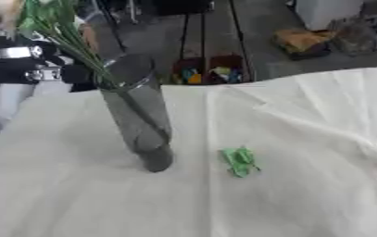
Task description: Arrange flowers into the vase.
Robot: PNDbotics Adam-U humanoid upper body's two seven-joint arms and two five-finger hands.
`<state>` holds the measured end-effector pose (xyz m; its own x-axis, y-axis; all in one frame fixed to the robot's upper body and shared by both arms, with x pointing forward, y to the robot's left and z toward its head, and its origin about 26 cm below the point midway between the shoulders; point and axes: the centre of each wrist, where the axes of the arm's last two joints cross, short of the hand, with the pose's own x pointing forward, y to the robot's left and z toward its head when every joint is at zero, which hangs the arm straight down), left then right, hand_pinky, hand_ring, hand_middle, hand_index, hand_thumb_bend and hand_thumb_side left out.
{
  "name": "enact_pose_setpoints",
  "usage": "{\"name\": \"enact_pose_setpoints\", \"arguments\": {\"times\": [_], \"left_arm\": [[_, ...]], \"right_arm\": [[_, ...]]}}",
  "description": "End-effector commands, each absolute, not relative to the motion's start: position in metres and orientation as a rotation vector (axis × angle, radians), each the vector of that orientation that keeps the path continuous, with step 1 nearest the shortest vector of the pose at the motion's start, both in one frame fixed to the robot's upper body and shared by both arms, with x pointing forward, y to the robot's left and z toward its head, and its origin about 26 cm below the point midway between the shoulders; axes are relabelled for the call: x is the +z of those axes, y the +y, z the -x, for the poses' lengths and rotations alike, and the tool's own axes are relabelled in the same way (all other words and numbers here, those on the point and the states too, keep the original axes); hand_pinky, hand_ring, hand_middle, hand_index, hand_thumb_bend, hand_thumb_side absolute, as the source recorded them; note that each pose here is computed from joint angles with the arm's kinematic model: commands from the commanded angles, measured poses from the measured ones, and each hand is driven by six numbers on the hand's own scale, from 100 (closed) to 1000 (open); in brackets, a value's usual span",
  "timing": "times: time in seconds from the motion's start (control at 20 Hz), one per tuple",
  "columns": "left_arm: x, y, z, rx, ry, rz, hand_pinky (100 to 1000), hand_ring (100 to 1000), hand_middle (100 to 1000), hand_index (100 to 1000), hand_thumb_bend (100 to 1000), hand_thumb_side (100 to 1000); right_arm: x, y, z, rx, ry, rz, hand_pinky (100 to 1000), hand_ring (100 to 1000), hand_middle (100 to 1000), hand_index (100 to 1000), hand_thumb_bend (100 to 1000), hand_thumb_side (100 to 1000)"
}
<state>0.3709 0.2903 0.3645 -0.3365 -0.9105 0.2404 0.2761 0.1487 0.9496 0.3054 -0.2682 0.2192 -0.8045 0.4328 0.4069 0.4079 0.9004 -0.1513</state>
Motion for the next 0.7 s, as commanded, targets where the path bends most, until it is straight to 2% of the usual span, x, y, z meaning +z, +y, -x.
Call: {"name": "enact_pose_setpoints", "arguments": {"times": [0.05,0.7], "left_arm": [[0.379,0.302,-0.362,-1.411,-1.362,-0.72,1000,1000,1000,1000,1000,1000],[0.373,0.319,-0.355,-1.409,-1.337,-0.73,1000,1000,1000,1000,1000,1000]], "right_arm": [[0.227,-0.269,-0.303,0.071,-2.652,0.612,634,552,469,727,100,1000],[0.227,-0.271,-0.303,0.058,-2.652,0.625,633,552,469,727,100,1000]]}}
